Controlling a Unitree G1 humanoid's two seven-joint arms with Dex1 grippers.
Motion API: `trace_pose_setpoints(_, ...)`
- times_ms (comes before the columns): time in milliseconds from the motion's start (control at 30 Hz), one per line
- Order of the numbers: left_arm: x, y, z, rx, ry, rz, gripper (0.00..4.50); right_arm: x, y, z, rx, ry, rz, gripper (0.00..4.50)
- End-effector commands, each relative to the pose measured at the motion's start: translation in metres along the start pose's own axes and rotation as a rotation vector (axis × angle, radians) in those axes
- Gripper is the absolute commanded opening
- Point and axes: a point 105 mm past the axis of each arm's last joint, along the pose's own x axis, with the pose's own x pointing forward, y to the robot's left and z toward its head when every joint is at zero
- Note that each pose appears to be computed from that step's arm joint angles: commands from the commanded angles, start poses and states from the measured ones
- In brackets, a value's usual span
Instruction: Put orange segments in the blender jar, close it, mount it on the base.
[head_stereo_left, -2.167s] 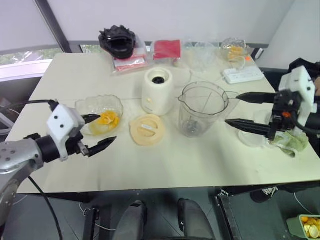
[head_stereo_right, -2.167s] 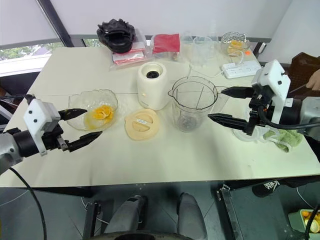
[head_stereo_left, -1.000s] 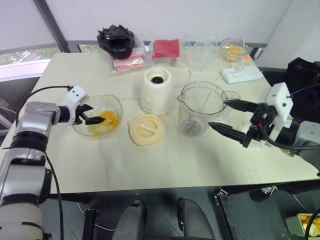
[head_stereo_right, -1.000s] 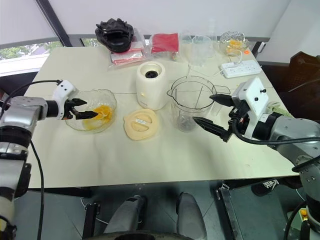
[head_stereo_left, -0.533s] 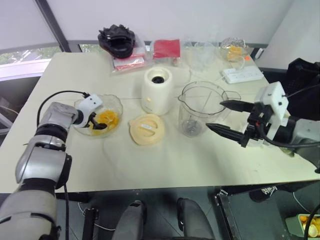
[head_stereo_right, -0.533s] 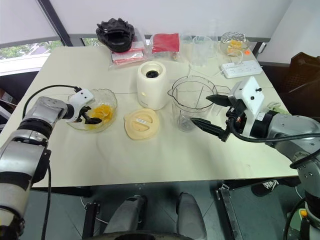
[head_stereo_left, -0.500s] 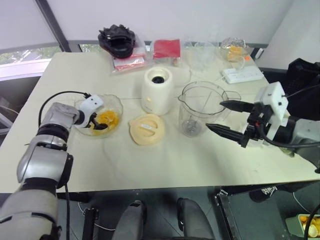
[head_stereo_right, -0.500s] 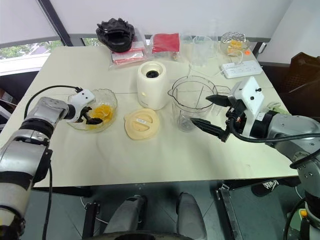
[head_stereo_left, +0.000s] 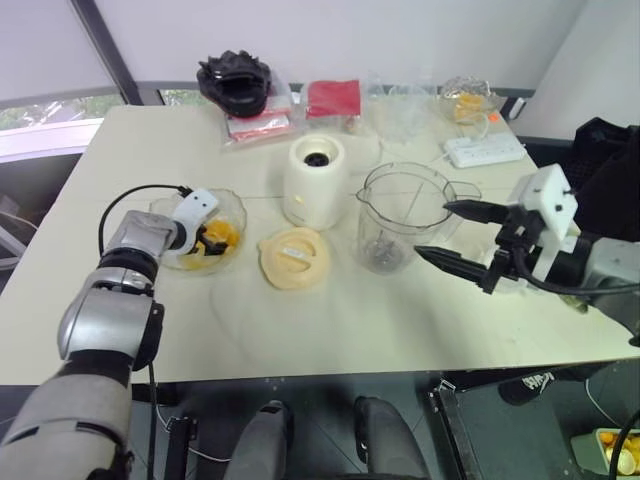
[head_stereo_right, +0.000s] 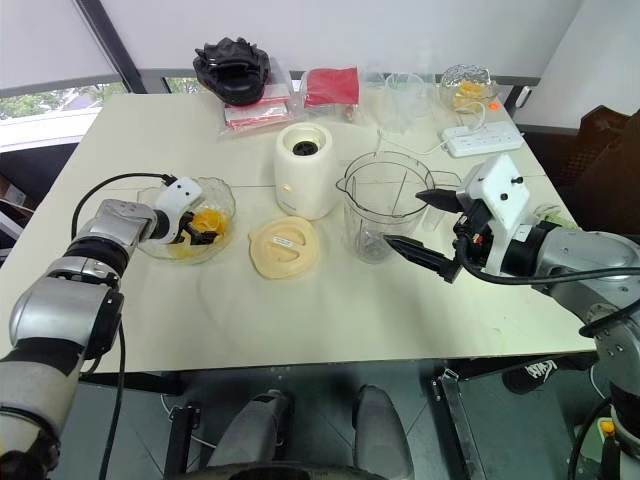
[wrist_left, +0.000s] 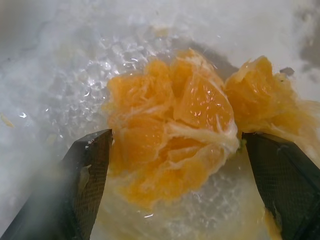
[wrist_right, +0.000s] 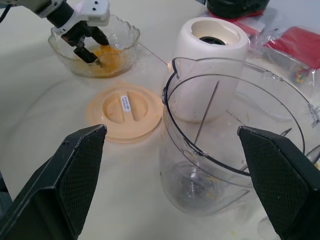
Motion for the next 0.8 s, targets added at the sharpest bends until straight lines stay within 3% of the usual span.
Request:
trace_pose_setpoints(33, 0.001, 0.0, 0.014, -0.062, -0.04, 0.016, 4.29, 0.0, 0.002, 0.009, -0.053, -0.028, -0.009, 4.39)
trace_pose_setpoints(367, 0.012, -0.011, 0.008, -0.101, -0.027, 0.035, 4.29, 0.001, 0.001, 0.01, -0.061, -0.029, -0.021, 4.39)
trace_pose_setpoints(467, 0.014, -0.013, 0.008, -0.103, -0.028, 0.035, 3.48, 0.001, 0.0, 0.011, -0.065, -0.03, -0.03, 4.5)
trace_pose_setpoints(700, 0.015, -0.014, 0.007, -0.108, -0.02, 0.036, 0.03, 0.002, -0.002, 0.011, -0.072, -0.031, -0.042, 4.5)
trace_pose_setpoints(800, 0.013, -0.012, 0.005, -0.116, -0.02, 0.036, 0.03, 0.003, -0.002, 0.012, -0.072, -0.032, -0.043, 4.5)
